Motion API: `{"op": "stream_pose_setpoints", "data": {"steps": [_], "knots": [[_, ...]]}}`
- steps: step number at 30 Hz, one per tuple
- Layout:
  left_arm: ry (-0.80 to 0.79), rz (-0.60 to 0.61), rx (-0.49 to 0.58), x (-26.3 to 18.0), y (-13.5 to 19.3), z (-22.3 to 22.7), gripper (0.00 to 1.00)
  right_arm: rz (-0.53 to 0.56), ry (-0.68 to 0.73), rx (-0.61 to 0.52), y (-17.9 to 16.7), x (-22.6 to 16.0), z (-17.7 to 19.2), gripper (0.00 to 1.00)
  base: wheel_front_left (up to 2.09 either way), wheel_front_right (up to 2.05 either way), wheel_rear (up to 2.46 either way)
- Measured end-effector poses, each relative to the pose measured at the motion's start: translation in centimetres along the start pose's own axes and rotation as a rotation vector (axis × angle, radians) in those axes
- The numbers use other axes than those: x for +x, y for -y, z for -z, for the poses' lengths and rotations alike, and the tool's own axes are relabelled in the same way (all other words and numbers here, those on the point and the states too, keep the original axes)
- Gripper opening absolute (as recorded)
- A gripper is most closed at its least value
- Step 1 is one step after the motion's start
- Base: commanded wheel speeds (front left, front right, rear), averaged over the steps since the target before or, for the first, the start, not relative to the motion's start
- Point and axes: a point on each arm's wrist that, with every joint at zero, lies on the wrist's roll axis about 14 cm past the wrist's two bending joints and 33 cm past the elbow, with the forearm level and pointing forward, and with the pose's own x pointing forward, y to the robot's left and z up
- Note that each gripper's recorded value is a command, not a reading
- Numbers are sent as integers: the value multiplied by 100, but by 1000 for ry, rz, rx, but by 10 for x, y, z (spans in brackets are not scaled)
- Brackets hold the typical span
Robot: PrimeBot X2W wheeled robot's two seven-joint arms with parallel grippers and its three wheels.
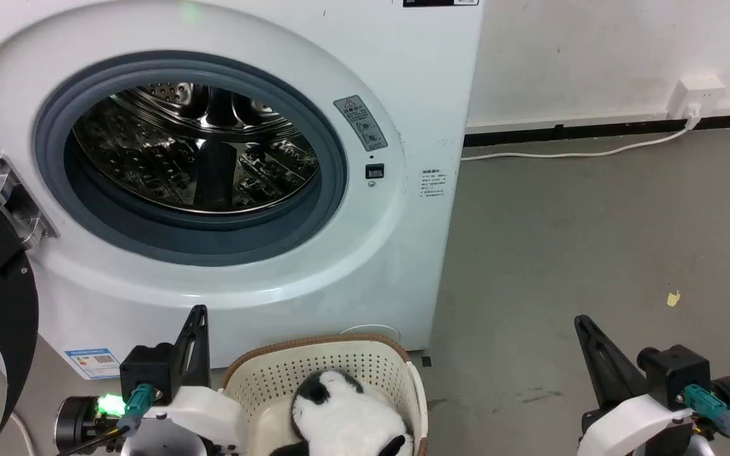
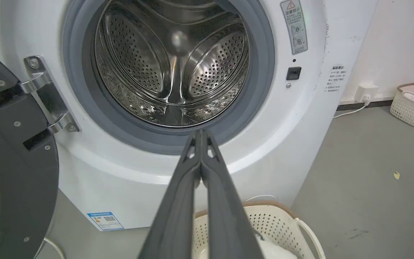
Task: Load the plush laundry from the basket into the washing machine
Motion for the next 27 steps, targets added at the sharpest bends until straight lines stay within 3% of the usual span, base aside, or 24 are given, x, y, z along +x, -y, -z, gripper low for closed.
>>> {"op": "stream_pose_setpoints", "data": {"steps": [27], "knots": [[0,0,0,0,0,0,0,0,0,0,0,0,0,0,0,0,0]]}}
